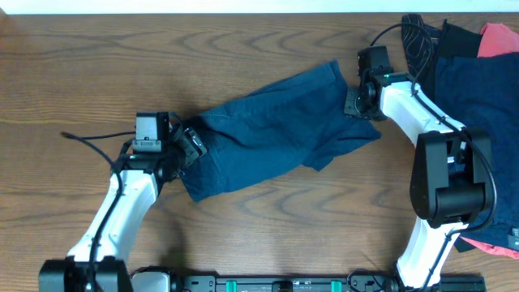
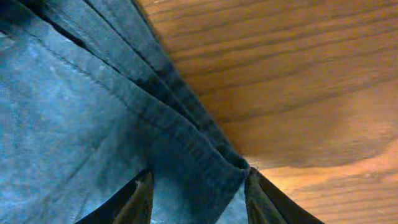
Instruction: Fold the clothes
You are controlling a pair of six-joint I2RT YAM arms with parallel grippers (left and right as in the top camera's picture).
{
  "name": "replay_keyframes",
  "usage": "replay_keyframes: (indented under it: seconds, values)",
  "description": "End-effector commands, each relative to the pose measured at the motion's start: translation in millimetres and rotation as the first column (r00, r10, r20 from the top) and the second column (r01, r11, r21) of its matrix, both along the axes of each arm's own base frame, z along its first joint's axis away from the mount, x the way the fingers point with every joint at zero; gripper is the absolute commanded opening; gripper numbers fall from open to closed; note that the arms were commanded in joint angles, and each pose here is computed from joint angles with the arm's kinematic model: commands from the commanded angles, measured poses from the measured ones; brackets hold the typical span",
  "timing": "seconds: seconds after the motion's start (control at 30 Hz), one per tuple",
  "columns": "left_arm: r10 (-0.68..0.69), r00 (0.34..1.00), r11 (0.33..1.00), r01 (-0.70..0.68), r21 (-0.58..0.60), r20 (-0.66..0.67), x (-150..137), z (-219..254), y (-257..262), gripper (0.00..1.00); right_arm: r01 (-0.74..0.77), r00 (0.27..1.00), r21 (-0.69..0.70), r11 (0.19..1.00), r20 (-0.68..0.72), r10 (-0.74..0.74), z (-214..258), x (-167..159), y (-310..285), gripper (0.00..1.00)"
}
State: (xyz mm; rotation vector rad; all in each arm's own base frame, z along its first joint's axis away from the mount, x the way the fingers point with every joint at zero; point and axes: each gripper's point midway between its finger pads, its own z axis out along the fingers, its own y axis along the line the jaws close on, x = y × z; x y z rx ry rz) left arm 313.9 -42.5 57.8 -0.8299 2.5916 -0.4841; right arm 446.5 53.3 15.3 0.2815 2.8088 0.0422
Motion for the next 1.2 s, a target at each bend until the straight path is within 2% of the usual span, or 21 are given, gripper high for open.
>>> replay_keyframes:
  seconds: [0.0, 0.03, 0.17, 0.27, 0.4, 0.47, 0.6, 0.73, 0.8, 0.83, 0.87, 0.9, 0.93, 1.17]
  values:
    - [-0.011, 1.000, 1.000, 0.011, 0.004, -0.010, 4, -5, -1, 0.85, 0.001, 1.000, 0.038, 0.999, -0.007, -0.001, -4, -1, 7, 0.25]
    - [-0.011, 1.000, 1.000, 0.011, 0.004, -0.018, 3, -7, -1, 0.85, 0.002, 1.000, 0.038, 0.999, -0.005, -0.001, -4, -1, 7, 0.02]
    - [-0.011, 0.999, 1.000, 0.011, 0.004, -0.037, 2, -13, -1, 0.85, -0.008, 1.000, 0.029, 1.000, -0.006, 0.008, 12, -1, 2, 0.01]
    - [-0.007, 0.999, 1.000, 0.008, 0.012, -0.035, 4, -14, 0, 0.85, 0.034, 0.999, -0.031, 0.999, 0.000, -0.034, 56, -6, -21, 0.01]
    - [-0.006, 1.000, 1.000, 0.006, 0.014, -0.026, 5, -13, 1, 0.85, 0.293, 0.954, -0.202, 0.935, -0.009, -0.301, 92, -42, -77, 0.01]
    - [-0.006, 1.000, 1.000, 0.007, 0.014, -0.024, 6, -13, 1, 0.85, 0.336, 0.931, -0.258, 0.906, -0.052, -0.361, 88, -60, -92, 0.01]
    - [-0.006, 1.000, 1.000, 0.007, 0.014, -0.024, 6, -13, 1, 0.85, 0.313, 0.903, -0.314, 0.896, -0.195, -0.384, 57, -96, -102, 0.01]
    - [-0.006, 1.000, 1.000, 0.007, 0.014, -0.024, 6, -13, 1, 0.85, 0.309, 0.871, -0.345, 0.886, -0.272, -0.409, 24, -121, -103, 0.01]
    - [-0.007, 1.000, 1.000, 0.007, 0.013, -0.024, 6, -13, 0, 0.90, 0.300, 0.864, -0.353, 0.886, -0.293, -0.410, 12, -130, -103, 0.01]
    - [-0.008, 1.000, 1.000, 0.009, 0.009, -0.024, 6, -13, 0, 0.93, 0.297, 0.861, -0.356, 0.886, -0.302, -0.410, 7, -135, -103, 0.02]
    - [-0.011, 1.000, 1.000, 0.011, 0.006, -0.024, 6, -13, -1, 0.98, 0.295, 0.859, -0.358, 0.886, -0.306, -0.410, 3, -138, -103, 0.09]
    - [-0.013, 1.000, 1.000, 0.013, 0.000, -0.024, 6, -12, -2, 0.98, 0.292, 0.858, -0.360, 0.886, -0.311, -0.409, 0, -141, -103, 0.21]
    - [-0.013, 1.000, 1.000, 0.013, 0.000, -0.024, 6, -12, -2, 0.98, 0.292, 0.857, -0.360, 0.886, -0.313, -0.409, -1, -141, -103, 0.25]
    - [-0.032, 0.999, 0.999, 0.032, -0.019, 0.001, 12, -12, -7, 0.98, 0.304, 0.867, -0.349, 0.886, -0.283, -0.409, 14, -132, -103, 0.29]
